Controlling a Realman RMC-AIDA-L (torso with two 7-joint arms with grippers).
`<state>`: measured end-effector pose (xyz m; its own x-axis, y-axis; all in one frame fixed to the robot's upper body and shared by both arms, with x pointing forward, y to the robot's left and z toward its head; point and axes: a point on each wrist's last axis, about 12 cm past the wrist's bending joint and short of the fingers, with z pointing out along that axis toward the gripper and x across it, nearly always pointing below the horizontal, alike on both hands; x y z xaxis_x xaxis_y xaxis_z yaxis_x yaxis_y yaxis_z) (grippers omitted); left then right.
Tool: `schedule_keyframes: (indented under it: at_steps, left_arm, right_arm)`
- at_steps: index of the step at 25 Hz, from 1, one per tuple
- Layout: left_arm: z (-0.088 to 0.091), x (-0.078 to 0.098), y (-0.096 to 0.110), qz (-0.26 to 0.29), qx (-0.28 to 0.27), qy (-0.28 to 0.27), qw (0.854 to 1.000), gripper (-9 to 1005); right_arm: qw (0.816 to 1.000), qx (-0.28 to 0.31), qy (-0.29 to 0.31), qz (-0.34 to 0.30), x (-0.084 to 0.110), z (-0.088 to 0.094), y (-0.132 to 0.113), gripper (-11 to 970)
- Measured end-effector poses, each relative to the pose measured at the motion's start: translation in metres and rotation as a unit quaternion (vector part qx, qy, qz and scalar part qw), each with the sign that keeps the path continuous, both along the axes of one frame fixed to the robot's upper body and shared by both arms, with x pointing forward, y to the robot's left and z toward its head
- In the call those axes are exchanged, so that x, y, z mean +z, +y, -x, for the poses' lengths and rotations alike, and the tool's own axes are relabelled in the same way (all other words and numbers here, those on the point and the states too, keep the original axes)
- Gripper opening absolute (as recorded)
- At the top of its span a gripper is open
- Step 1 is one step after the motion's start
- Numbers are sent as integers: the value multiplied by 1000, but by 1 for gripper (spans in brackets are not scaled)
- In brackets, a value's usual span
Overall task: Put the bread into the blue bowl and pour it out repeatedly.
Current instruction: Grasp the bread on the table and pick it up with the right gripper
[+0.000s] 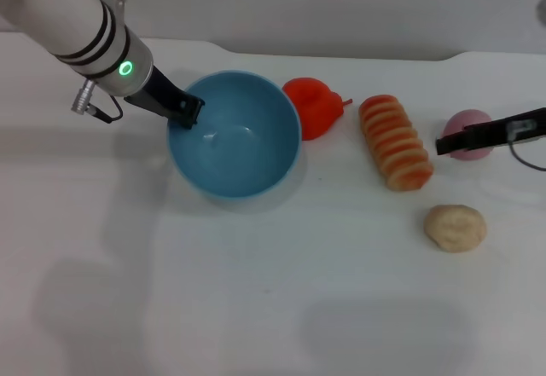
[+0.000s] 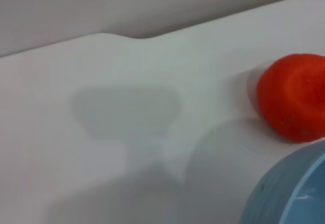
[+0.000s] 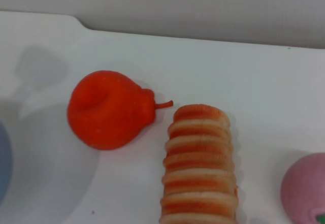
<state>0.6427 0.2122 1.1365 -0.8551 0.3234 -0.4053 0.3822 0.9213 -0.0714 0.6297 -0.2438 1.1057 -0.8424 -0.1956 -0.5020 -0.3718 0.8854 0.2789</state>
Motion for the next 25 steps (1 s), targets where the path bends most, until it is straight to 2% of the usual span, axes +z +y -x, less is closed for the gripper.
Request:
schedule_keyframes:
  at_steps: [12,18,25]
  left_arm:
    - [0,1,-5,1,-6,-3,1000,12]
    - [-1,2,-11,5,-11,-6,1000,12]
    - [-1,2,-19,21,-22,-10,999,11]
  right_arm:
    - [1000,4,-21,10,-26,-7,31,462]
    - [1000,-9,-15,13,-39,-7,37,456]
    - [999,-11,-29,45,-58,-1,42,450]
